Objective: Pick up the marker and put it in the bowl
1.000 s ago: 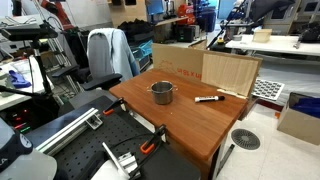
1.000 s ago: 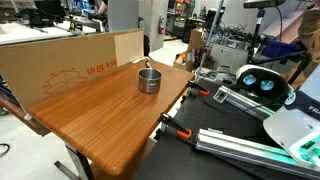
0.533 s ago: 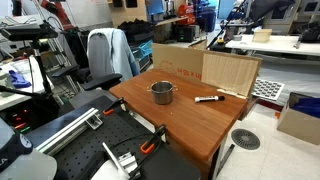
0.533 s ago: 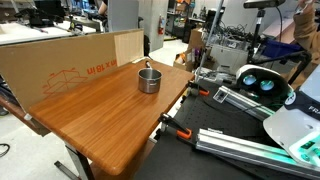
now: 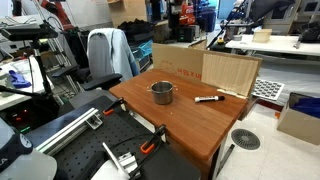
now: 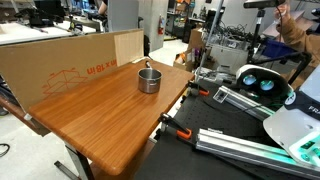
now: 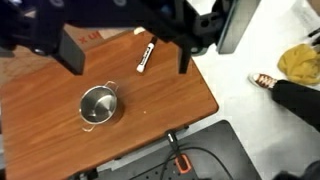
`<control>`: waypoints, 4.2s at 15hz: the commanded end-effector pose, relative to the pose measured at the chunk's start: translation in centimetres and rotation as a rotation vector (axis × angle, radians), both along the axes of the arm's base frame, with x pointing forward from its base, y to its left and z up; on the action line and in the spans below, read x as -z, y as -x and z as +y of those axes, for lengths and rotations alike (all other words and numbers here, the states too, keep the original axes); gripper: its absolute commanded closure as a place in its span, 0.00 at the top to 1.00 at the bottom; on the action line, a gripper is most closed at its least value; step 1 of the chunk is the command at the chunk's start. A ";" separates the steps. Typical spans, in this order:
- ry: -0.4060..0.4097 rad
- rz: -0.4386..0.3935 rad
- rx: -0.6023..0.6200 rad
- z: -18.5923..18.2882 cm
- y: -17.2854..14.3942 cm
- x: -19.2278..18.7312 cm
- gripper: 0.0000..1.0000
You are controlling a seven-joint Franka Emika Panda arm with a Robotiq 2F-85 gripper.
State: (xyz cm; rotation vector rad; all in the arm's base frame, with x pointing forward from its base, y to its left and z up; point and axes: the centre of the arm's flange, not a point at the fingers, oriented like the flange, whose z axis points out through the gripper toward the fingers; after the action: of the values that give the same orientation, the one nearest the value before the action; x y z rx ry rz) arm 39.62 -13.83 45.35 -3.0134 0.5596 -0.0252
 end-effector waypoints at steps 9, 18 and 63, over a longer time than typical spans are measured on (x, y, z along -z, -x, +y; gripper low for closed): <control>-0.126 0.012 0.223 -5.4 -12.2 11.1 1.00; -0.075 -0.021 0.331 -6.3 -19.1 22.6 1.00; -0.042 -0.177 0.317 -3.8 -22.0 21.3 0.05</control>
State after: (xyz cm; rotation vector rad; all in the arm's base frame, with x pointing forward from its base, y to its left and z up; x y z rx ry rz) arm 64.01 -19.30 21.80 -2.8029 1.0513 -0.2029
